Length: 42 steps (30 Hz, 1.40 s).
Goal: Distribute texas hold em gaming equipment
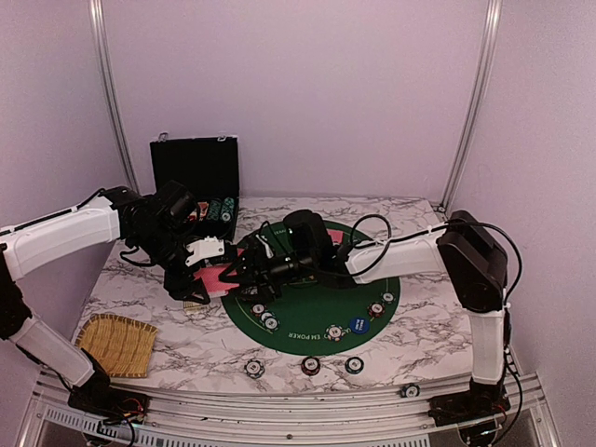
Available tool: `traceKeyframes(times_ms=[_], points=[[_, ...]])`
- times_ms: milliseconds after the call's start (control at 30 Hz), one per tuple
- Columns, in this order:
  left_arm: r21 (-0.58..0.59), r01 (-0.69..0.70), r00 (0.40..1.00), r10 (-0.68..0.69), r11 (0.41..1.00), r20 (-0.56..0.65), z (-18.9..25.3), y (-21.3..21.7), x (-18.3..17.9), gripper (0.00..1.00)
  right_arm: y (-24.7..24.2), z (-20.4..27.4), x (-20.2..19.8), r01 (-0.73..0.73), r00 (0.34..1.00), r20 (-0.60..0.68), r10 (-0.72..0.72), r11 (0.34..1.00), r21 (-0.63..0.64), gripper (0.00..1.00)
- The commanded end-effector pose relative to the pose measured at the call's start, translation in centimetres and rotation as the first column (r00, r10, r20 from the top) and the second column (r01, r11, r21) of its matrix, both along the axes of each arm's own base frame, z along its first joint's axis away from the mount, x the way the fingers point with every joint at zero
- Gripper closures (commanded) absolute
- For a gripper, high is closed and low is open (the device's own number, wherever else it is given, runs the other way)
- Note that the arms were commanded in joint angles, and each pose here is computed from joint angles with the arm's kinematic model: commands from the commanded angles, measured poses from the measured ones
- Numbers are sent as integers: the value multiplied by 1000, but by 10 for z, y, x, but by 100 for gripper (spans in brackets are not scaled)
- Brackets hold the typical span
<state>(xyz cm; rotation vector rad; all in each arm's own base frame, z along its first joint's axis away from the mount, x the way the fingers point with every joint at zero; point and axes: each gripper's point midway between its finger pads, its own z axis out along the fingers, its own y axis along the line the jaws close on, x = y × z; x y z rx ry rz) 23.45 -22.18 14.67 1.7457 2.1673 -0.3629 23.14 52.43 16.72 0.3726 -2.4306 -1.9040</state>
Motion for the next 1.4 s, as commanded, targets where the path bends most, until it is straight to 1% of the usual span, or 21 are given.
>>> traceKeyframes(times_ms=[0,100,400,600,867,1167,1367], points=[[-41,15,1000,-15,999,14,15,-3,-4,63,11,5,7,4,999,36,-4,1000,-8,28],[-43,16,1000,-16,999,13,15,-4,-4,63,15,2,11,8,999,37,-7,1000,-17,27],[-45,15,1000,-14,999,16,17,-3,-4,63,21,-2,13,6,1000,22,-6,1000,-3,28],[-45,18,1000,-17,999,16,17,-3,-5,63,11,-9,15,21,1000,18,-21,1000,-23,34],[-48,20,1000,-19,999,16,18,-3,-5,63,1,-5,14,29,999,45,-27,999,-40,39],[-46,19,1000,-18,999,17,18,-3,-5,63,-5,0,12,32,998,53,-30,999,-41,50],[-46,19,1000,-19,999,17,18,-3,-6,63,-9,4,13,34,998,63,-32,999,-42,55]])
